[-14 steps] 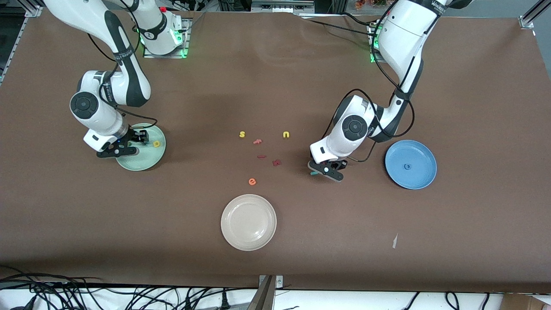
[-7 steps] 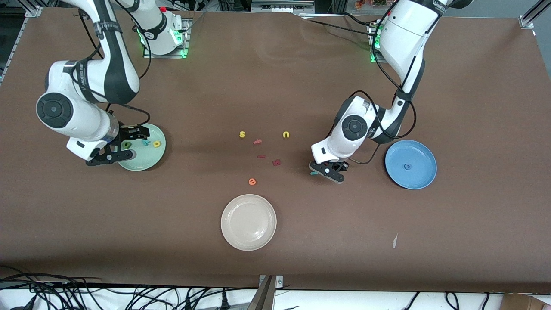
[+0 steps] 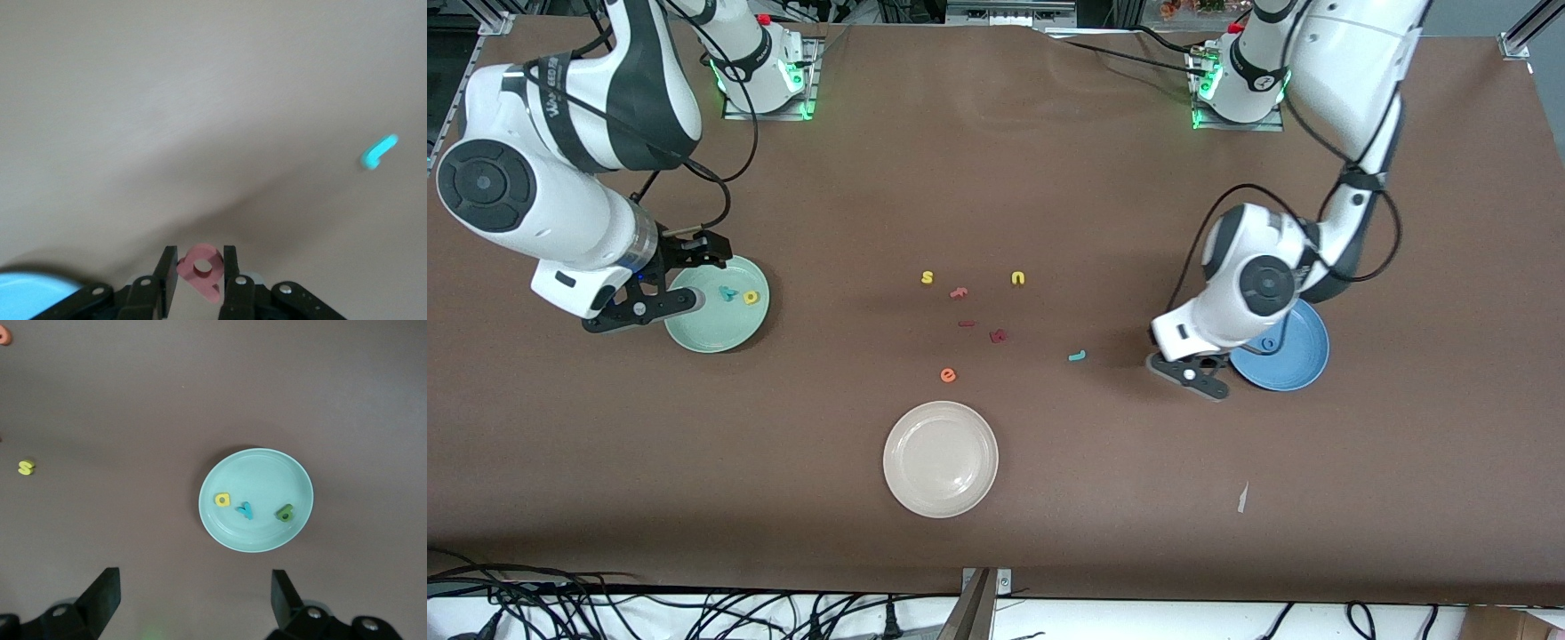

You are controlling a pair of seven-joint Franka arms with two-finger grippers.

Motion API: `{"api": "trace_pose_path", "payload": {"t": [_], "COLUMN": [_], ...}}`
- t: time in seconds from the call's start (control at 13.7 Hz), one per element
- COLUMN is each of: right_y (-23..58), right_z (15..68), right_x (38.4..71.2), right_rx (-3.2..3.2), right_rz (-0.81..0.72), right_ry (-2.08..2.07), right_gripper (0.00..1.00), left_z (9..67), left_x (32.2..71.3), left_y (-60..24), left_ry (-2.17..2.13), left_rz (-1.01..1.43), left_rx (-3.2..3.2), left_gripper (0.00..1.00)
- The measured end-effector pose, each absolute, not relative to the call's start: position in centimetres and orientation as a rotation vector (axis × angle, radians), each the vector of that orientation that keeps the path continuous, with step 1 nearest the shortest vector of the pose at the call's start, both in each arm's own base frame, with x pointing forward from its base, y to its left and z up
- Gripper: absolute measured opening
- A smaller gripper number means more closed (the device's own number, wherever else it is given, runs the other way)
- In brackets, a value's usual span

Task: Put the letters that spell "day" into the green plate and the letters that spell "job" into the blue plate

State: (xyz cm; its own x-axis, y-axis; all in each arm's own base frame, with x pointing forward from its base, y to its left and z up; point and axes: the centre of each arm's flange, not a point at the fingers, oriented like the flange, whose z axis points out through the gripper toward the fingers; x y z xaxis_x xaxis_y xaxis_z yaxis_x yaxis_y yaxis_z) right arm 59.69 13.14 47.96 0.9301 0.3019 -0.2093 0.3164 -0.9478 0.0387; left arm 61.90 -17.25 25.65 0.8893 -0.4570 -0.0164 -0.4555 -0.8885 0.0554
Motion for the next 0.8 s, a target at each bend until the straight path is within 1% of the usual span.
{"api": "trace_pose_path", "payload": {"t": [0.15, 0.22, 0.36, 0.44, 0.66, 0.8], "right_y": [14.0, 13.1, 9.4, 7.3, 1.5, -0.6], "right_z": [48.7, 49.4, 51.4, 52.9, 58.2, 59.1], "right_x": [59.7, 59.8, 59.3, 58.8, 57.0, 56.9], "right_rx": [3.020, 3.033, 3.066, 3.085, 3.140, 3.152], "right_rz": [-0.295, -0.295, -0.345, -0.346, -0.227, -0.171], "right_ry": [0.508, 0.491, 0.417, 0.376, 0.257, 0.206], "right_gripper": [1.00, 1.00, 1.00, 1.00, 1.00, 1.00], "left_z": [25.8, 25.2, 24.4, 24.2, 23.7, 23.5], "left_x": [61.5, 61.3, 61.0, 60.8, 60.5, 60.6], "left_y": [-13.5, -11.8, -9.9, -9.6, -9.1, -7.3], "left_ry": [-0.799, -0.814, -0.817, -0.819, -0.818, -0.860], "left_rz": [-0.068, -0.087, -0.112, -0.118, -0.136, -0.143], "left_rx": [2.985, 2.979, 2.974, 2.972, 2.974, 2.969], "left_gripper": [0.32, 0.32, 0.32, 0.32, 0.32, 0.32]}}
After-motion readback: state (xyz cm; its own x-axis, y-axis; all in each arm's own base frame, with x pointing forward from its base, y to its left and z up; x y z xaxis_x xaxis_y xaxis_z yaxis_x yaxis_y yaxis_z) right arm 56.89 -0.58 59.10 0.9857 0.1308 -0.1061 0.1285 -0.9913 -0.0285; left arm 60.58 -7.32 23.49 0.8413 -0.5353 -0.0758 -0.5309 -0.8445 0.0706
